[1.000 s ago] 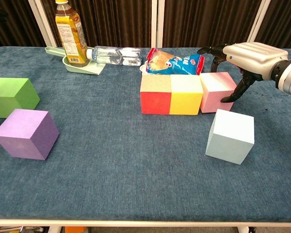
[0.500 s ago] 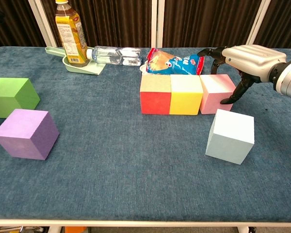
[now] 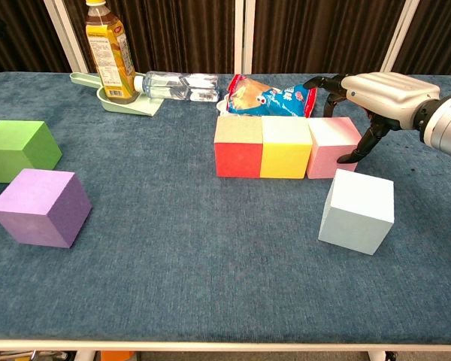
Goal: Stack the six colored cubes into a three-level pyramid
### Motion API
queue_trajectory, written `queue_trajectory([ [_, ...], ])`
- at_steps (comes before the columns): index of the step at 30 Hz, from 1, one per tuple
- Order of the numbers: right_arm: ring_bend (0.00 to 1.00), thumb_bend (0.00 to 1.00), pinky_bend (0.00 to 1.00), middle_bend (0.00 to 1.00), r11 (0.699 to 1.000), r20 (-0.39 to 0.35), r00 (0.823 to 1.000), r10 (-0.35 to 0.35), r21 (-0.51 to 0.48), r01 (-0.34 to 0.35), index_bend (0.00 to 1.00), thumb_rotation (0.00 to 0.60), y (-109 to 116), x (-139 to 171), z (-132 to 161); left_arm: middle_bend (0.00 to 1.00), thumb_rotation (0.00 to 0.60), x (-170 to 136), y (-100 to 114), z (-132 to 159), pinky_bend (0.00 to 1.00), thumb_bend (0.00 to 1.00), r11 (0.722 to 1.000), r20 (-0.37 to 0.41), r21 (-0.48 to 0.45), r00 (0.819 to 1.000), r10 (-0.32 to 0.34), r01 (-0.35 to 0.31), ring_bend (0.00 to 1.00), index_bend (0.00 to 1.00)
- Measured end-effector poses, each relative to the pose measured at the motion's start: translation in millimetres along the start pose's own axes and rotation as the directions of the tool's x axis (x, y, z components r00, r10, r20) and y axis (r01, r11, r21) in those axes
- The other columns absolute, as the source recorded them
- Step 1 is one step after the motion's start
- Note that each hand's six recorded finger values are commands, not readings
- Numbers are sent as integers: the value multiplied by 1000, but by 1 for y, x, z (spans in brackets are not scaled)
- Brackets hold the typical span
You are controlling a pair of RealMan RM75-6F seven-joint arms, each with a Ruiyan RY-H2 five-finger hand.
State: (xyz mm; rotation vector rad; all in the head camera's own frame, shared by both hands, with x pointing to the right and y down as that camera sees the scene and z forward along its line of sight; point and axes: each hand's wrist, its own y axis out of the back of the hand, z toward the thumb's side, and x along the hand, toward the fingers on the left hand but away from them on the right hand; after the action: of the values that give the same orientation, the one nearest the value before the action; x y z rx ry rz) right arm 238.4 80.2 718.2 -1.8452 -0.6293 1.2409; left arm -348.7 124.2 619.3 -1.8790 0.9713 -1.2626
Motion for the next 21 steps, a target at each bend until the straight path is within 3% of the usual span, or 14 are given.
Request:
queue_trajectory([
  [21, 19, 127, 0, 495, 999, 30, 1000, -1, -42, 2, 0, 600, 0, 1, 1, 67, 600, 0, -2, -4, 157, 0, 1000, -7, -4, 1000, -12, 12, 30, 62],
])
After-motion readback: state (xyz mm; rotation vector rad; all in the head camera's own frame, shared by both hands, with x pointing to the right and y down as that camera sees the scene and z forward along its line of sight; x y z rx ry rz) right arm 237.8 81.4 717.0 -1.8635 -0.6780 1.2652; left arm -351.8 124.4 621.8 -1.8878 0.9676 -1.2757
